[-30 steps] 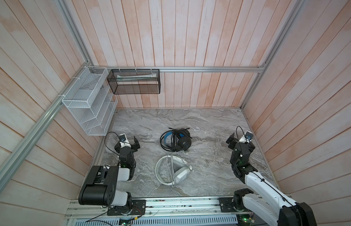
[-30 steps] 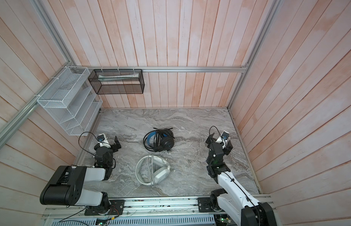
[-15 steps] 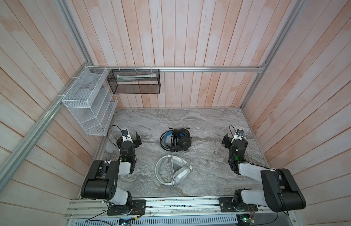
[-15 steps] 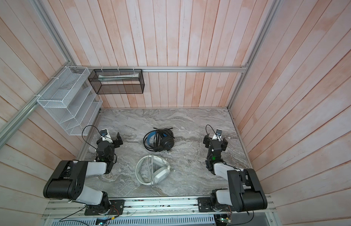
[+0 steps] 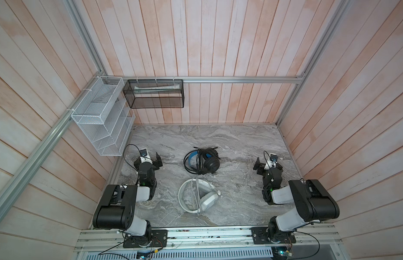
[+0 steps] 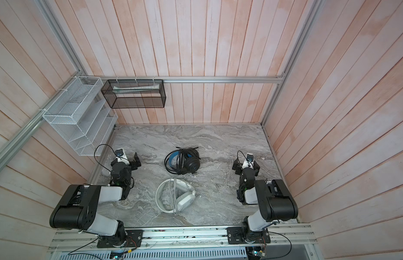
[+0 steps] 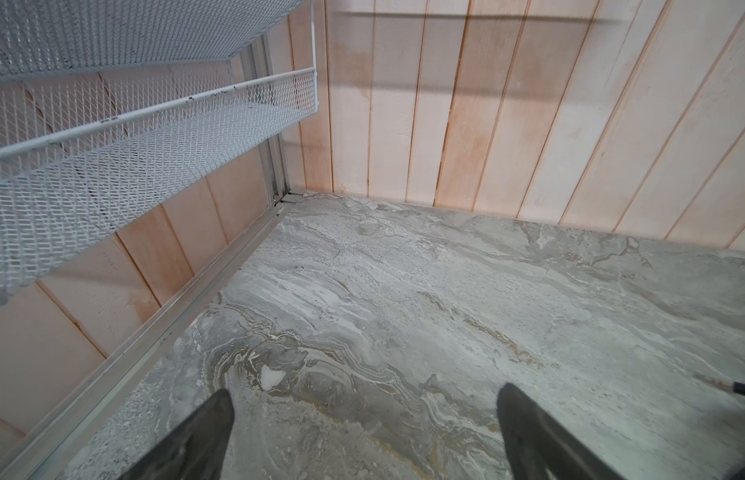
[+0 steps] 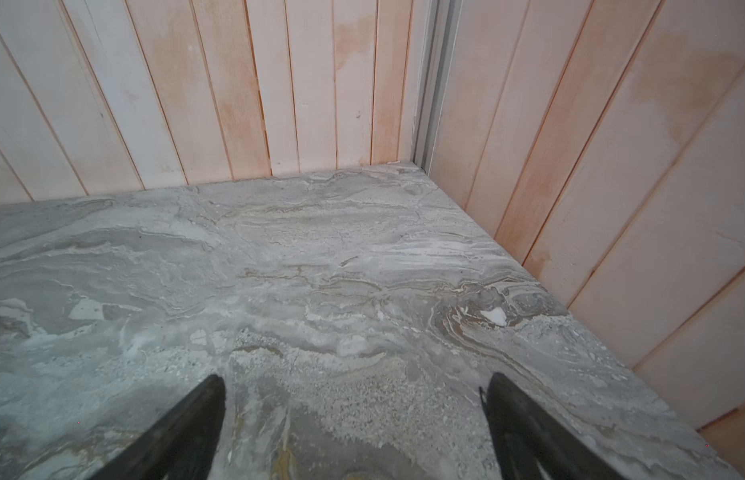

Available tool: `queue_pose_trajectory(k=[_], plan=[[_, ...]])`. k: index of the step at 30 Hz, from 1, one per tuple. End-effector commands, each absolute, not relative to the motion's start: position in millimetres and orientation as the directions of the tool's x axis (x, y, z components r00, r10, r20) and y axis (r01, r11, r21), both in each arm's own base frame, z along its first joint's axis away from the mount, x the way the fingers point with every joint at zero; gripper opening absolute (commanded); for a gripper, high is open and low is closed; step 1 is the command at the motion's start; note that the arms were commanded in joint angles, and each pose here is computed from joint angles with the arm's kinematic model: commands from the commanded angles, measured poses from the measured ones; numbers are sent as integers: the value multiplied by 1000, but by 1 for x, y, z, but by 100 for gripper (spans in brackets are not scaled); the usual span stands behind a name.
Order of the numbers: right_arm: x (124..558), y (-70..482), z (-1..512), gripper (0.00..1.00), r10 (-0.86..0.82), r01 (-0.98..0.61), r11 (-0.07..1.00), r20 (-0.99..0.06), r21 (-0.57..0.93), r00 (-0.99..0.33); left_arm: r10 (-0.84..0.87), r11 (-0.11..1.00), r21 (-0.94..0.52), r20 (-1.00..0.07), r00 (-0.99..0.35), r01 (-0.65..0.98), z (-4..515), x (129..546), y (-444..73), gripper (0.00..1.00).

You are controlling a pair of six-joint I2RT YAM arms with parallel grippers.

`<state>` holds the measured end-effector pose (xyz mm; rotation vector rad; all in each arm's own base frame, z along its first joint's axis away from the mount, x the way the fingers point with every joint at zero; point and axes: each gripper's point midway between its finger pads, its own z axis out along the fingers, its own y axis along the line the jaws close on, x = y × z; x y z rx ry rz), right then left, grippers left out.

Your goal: Wrap the headphones

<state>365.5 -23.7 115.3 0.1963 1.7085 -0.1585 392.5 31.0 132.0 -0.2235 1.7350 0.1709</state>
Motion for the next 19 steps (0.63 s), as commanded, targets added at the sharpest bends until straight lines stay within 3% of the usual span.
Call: queue_pose_trajectory(k=[1,19], plan=[[368,-21,131,98,32,215,976,-996,14,-82,-43,973,-4,-986,-163,-232,134,394,30,99],[368,-21,131,98,33,215,977,-996,15,-78,-42,973,-4,-986,-162,-232,135,394,30,99]])
